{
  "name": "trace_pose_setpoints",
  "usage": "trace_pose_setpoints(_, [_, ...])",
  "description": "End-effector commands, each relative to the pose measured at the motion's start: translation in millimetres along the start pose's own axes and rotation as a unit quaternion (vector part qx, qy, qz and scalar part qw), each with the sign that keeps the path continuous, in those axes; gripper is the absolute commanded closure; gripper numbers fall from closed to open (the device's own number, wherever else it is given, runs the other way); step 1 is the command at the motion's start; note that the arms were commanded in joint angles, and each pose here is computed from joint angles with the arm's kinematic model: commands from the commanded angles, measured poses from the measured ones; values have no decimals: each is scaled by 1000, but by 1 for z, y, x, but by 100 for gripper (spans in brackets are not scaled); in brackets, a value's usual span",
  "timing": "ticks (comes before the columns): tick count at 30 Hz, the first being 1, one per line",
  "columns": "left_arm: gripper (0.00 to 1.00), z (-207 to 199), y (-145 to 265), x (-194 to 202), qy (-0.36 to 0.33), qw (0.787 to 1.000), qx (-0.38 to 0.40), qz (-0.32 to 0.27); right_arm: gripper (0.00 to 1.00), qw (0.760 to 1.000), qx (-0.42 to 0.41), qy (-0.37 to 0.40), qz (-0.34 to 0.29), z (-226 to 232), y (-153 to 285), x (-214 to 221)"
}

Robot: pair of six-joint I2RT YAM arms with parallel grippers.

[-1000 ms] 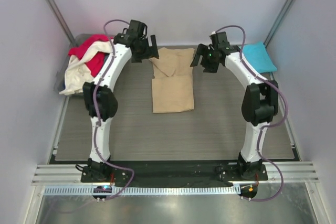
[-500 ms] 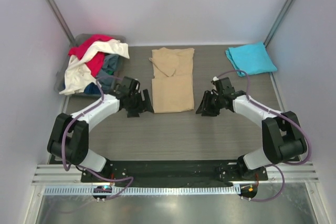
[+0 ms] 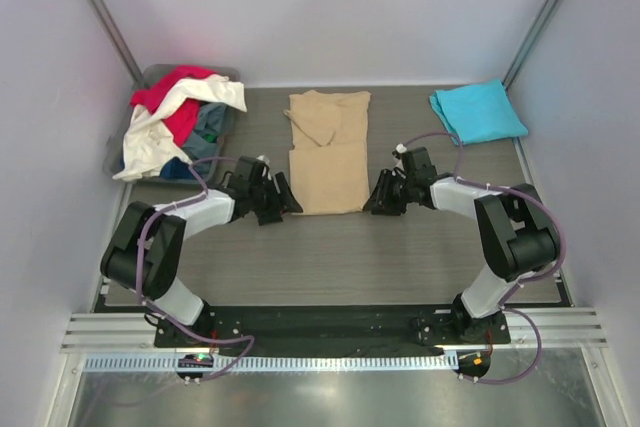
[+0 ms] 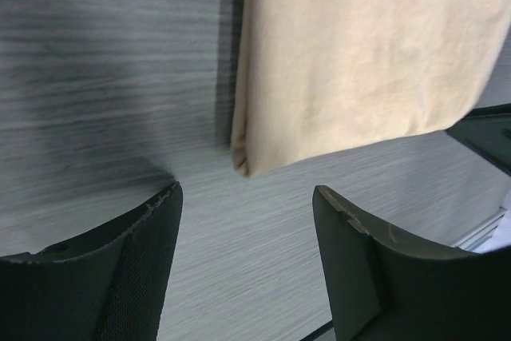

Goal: Fold and stack the t-shirts
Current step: Fold the tshirt

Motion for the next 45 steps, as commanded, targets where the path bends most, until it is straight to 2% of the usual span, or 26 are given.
trace_pose_setpoints(1, [33, 0, -11, -2, 1, 1000, 16, -9, 63, 999, -24, 15, -23, 9, -6, -17])
trace_pose_setpoints(5, [42, 5, -22, 3, 8, 1000, 10, 5, 65, 1000, -18, 15, -18, 4, -12, -17])
trace_pose_setpoints(9, [47, 3, -29, 2, 8, 1000, 16, 1, 67, 1000, -15, 14, -21, 0, -12, -19])
trace_pose_setpoints(13, [59, 2, -36, 4, 11, 1000, 21, 3, 78, 1000, -19, 13, -21, 0, -11, -21])
trace_pose_setpoints(14, [71, 1, -37, 5, 12, 1000, 23, 4, 80, 1000, -21, 12, -19, 0, -11, -21])
trace_pose_setpoints(16, [82, -2, -41, 5, 14, 999, 32, 3, 88, 999, -23, 14, -18, 1, -11, -22])
trace_pose_setpoints(17, [98, -4, -42, 5, 14, 999, 33, 4, 92, 1000, -23, 13, -17, 0, -12, -22])
trace_pose_setpoints(19, [100, -7, -42, 4, 15, 999, 37, 5, 99, 999, -24, 12, -17, -1, -10, -24])
trace_pose_setpoints(23, [100, -15, -27, -7, -1, 1000, 25, -12, 99, 999, -22, 14, -24, -1, 6, -27])
trace_pose_setpoints(24, [100, -12, -21, -5, -1, 1000, 7, -7, 99, 999, -22, 23, -41, 4, 17, -33])
trace_pose_setpoints(26, [100, -21, -3, -18, -21, 999, 0, -37, 99, 998, -6, 32, -47, 7, 31, -34])
trace_pose_setpoints(29, [100, -24, 17, -23, -33, 998, -21, -51, 99, 997, 18, 43, -67, 11, 56, -34])
trace_pose_setpoints(34, [100, -30, 37, -20, -39, 998, -11, -48, 99, 999, 11, 28, -41, 11, 69, -13])
trace_pose_setpoints(35, [100, -30, 37, -17, -38, 998, -7, -43, 98, 999, 4, 27, -41, 12, 71, -10])
trace_pose_setpoints(36, [100, -28, 37, -12, -35, 999, -1, -31, 87, 999, 1, 21, -36, 12, 72, -5])
trace_pose_setpoints(38, [91, -27, 40, -5, -34, 999, 6, -23, 57, 999, -9, 19, -26, 10, 76, 9])
trace_pose_setpoints(39, [81, -25, 42, -1, -32, 999, 7, -19, 36, 1000, -11, 18, -23, 9, 77, 14])
trace_pose_setpoints(40, [49, -22, 44, 9, -29, 999, 11, -9, 28, 999, -16, 17, -22, 9, 81, 23])
trace_pose_setpoints(42, [30, -19, 48, 19, -31, 999, 15, -1, 24, 1000, -18, 14, -22, 7, 85, 29])
trace_pose_setpoints(43, [16, -16, 52, 24, -32, 999, 15, -3, 23, 1000, -17, 7, -17, 4, 85, 36])
trace_pose_setpoints(45, [13, -13, 56, 30, -35, 999, 13, -5, 22, 999, -26, 7, -22, 6, 87, 39])
Point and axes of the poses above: each gripper's point midway between its finger pads, its own y axis back along the fingers, its own z axis along the line the jaws close on, x = y × z, the point moved 6 cm from there along y, back along the fingers, and after that the axes turned 1 degree about -y, right-handed, at the moved point
